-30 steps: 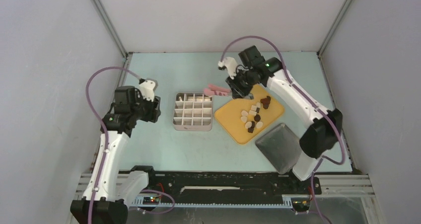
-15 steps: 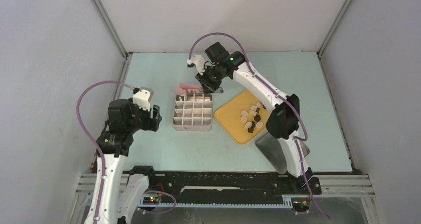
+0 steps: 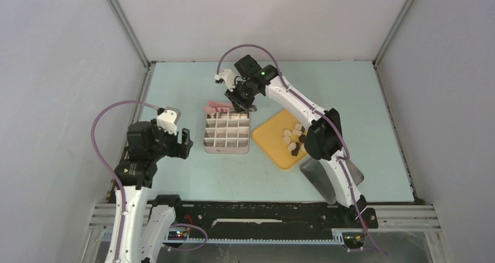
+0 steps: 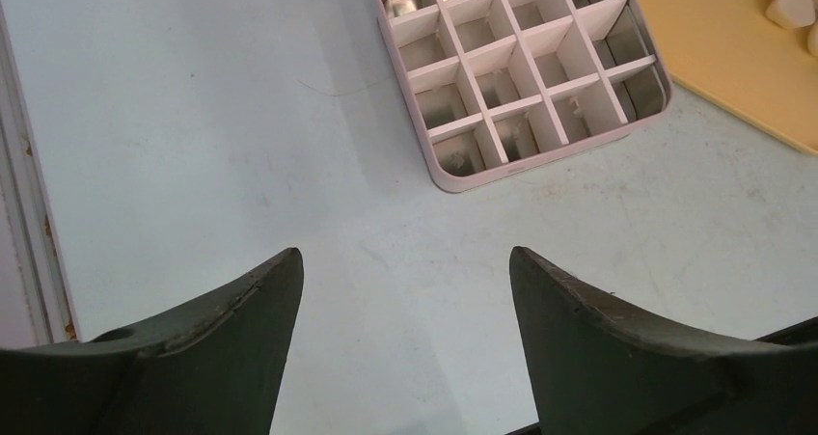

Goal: Pack the chocolate

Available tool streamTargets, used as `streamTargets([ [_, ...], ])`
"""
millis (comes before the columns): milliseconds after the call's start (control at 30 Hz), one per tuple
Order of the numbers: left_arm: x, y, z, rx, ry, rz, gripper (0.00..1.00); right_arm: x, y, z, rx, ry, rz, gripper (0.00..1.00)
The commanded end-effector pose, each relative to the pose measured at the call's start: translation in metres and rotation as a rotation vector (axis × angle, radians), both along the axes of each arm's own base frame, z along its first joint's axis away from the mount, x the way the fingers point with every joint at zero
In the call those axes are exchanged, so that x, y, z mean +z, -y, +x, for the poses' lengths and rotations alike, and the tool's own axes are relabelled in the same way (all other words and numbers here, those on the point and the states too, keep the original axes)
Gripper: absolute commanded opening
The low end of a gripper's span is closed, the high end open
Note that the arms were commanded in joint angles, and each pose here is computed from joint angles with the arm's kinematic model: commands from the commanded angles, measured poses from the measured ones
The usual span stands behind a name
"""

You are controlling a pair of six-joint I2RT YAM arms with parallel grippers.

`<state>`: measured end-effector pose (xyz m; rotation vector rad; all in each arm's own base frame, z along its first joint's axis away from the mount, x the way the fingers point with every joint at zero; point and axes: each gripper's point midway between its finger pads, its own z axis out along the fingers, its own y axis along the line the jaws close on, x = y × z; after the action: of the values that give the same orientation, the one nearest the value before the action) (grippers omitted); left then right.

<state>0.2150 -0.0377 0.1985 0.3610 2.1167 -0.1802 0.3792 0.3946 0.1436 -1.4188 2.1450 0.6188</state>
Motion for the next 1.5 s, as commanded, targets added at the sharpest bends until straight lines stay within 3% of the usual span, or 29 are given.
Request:
streamTargets([
  [0, 0.001, 0.003, 0.003, -0.027, 0.021, -0.005, 0.82, 0.015, -0.018, 0.015, -0.016, 0.077, 0.052, 0.27],
  [167, 0.001, 0.004, 0.003, -0.031, 0.019, -0.009, 0.82, 0.022, -0.020, 0.019, -0.034, 0.099, 0.065, 0.33],
  [400, 0.001, 0.007, 0.005, -0.047, 0.023, -0.016, 0.82, 0.060, -0.010, 0.006, -0.013, 0.130, 0.094, 0.27],
  [633, 0.000, 0.012, 0.010, -0.073, 0.013, -0.037, 0.82, 0.093, 0.064, -0.030, -0.053, 0.164, 0.031, 0.26],
  [867, 0.001, 0.023, 0.014, -0.111, -0.023, -0.086, 0.82, 0.062, 0.178, -0.067, -0.199, 0.138, -0.102, 0.26],
  [1033, 0.000, 0.026, 0.017, -0.125, -0.049, -0.104, 0.82, 0.029, 0.235, -0.095, -0.293, 0.035, -0.174, 0.27],
  [1267, -0.005, 0.027, 0.017, -0.132, -0.070, -0.109, 0.82, 0.004, 0.258, -0.123, -0.317, -0.058, -0.223, 0.30],
  [1467, -0.005, 0.027, 0.017, -0.131, -0.073, -0.109, 0.82, 0.000, 0.265, -0.124, -0.333, -0.054, -0.260, 0.35],
])
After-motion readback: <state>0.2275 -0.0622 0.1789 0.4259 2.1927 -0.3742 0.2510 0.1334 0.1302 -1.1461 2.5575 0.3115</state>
